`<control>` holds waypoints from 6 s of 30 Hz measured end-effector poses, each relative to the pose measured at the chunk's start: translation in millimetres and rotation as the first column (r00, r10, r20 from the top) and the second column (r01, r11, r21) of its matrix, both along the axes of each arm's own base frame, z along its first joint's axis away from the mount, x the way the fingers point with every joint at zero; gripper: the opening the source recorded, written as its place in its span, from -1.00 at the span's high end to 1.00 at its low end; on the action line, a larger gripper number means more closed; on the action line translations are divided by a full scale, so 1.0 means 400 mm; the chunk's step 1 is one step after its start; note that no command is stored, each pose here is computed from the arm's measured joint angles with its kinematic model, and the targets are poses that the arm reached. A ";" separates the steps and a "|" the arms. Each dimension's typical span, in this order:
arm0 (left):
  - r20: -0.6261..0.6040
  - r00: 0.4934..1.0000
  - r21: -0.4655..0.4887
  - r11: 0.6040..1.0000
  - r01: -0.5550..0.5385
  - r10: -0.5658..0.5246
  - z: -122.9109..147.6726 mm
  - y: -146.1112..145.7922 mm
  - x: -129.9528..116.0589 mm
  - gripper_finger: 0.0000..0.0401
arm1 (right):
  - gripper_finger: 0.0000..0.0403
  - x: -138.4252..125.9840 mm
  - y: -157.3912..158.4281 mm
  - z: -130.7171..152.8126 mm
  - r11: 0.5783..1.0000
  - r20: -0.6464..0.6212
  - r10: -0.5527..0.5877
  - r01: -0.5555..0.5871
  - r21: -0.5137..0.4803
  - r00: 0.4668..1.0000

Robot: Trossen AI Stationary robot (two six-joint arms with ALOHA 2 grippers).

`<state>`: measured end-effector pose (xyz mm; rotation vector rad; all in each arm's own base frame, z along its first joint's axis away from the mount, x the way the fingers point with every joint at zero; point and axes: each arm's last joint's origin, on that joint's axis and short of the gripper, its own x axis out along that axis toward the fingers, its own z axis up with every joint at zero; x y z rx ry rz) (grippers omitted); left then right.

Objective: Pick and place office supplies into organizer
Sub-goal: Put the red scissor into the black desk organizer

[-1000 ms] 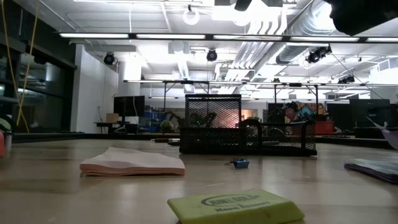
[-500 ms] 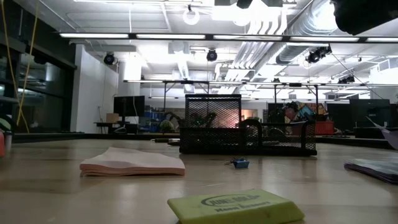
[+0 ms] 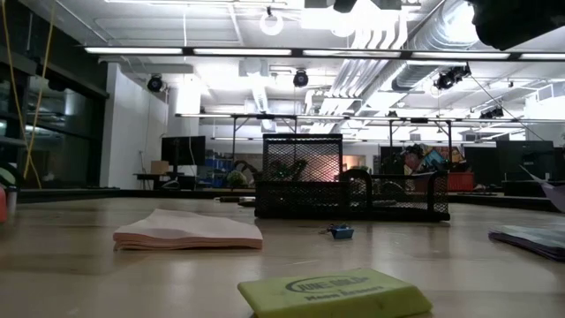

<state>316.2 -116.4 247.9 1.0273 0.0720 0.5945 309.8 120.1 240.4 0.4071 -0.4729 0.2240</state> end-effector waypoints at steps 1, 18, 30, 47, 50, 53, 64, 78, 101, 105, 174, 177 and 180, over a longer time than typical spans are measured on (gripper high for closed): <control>0.003 1.000 -0.002 1.000 -0.005 0.005 0.000 0.006 0.002 -0.01 | 0.99 0.000 0.000 0.000 1.000 -0.002 0.001 -0.001 0.002 1.000; 0.035 0.999 -0.057 0.998 -0.030 0.032 0.001 0.036 0.012 0.29 | 0.99 0.023 -0.005 0.002 1.000 0.058 -0.009 0.011 -0.023 0.998; -0.031 0.991 -0.011 0.991 -0.131 0.130 -0.001 0.023 0.001 0.46 | 0.99 0.026 -0.010 0.007 0.998 0.067 -0.045 0.048 -0.040 0.997; -0.010 0.991 0.154 0.980 -0.127 0.130 0.028 0.025 -0.008 0.18 | 0.99 0.034 -0.014 0.023 0.997 0.089 -0.068 0.071 -0.030 0.994; 0.008 0.995 0.156 0.983 -0.099 0.099 0.030 0.023 -0.008 0.17 | 0.99 0.037 -0.024 0.022 0.996 0.086 -0.081 0.083 -0.025 0.993; 0.020 0.997 0.152 0.985 -0.076 0.073 0.031 0.022 -0.007 0.18 | 0.99 0.043 -0.035 0.020 0.997 0.074 -0.077 0.079 -0.021 0.994; 0.025 0.998 0.117 0.991 -0.065 0.063 0.026 0.031 -0.001 0.35 | 0.99 0.047 -0.041 0.016 0.998 0.073 -0.056 0.057 -0.007 0.996; 0.019 0.995 0.103 0.990 -0.099 0.097 0.026 0.033 -0.002 0.88 | 0.93 0.050 -0.040 0.010 0.999 0.046 -0.038 0.038 0.001 0.998; -0.044 0.946 0.015 0.947 -0.322 0.322 0.036 0.043 -0.024 0.89 | 0.46 0.043 0.070 -0.116 0.993 -0.464 -0.104 0.067 -0.096 0.880; -0.044 0.951 0.015 0.952 -0.305 0.305 0.030 0.049 -0.017 0.86 | 0.46 0.003 0.136 -0.117 0.968 -0.450 -0.230 0.155 -0.199 0.863; -0.584 0.800 -0.781 0.360 -0.510 -0.136 0.208 0.310 0.018 0.89 | 0.45 -0.188 0.281 -0.133 0.611 -0.380 -0.792 0.622 -0.490 0.478; -0.592 0.777 -0.790 0.348 -0.505 -0.216 0.188 0.322 0.036 0.87 | 0.45 -0.189 0.280 -0.138 0.611 -0.380 -0.792 0.621 -0.491 0.478; -0.604 0.754 -0.788 0.338 -0.515 -0.260 0.162 0.336 0.056 0.89 | 0.45 -0.189 0.279 -0.144 0.611 -0.382 -0.792 0.621 -0.490 0.477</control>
